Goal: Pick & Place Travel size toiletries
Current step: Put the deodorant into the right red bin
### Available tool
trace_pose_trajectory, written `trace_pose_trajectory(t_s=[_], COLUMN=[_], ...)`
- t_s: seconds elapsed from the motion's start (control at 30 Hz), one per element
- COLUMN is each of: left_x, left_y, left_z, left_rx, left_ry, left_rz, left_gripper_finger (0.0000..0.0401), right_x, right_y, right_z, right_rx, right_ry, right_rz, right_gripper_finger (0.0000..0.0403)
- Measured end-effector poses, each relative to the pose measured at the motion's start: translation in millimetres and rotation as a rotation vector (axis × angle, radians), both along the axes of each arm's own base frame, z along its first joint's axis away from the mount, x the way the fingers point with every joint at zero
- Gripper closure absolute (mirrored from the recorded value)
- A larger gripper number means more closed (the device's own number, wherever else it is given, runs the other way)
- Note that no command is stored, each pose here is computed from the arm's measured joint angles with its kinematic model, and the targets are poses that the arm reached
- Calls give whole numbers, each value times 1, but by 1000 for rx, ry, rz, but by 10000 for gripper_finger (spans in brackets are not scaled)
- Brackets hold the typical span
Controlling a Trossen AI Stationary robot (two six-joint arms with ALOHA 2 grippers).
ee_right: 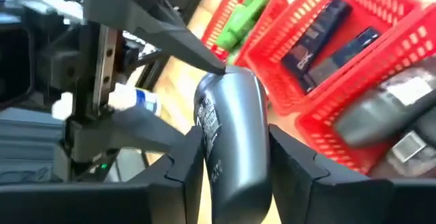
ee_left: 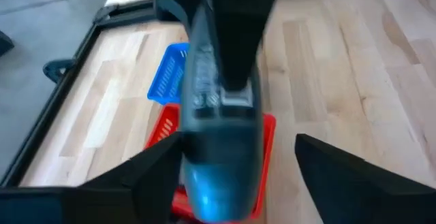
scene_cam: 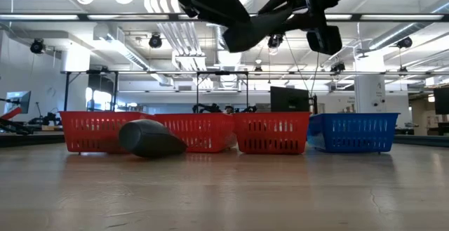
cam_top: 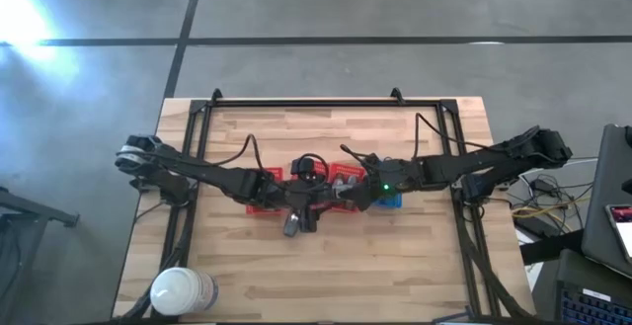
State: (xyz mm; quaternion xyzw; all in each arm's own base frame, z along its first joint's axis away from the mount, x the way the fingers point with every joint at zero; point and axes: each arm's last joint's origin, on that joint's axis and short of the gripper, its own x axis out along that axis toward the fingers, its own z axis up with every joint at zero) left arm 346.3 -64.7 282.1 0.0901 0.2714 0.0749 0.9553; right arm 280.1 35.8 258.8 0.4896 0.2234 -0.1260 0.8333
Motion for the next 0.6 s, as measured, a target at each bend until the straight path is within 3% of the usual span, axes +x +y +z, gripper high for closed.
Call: trace_pose_trajectory(t_s=[0.27,0.6], left_x=[-9,-14], left_y=[3,5], left_z=[-12,-18], left_rx=[-17,-85], left_ry=[143,194], left_rz=[61,139], left_gripper_finger=[90,87], right_x=[-11,-17], right_y=[-23,-58], right_z=[-15,-28], right_rx=[-33,56], right_ry=[210,336], right_rz=[-58,148], right_gripper_finger=[284,285])
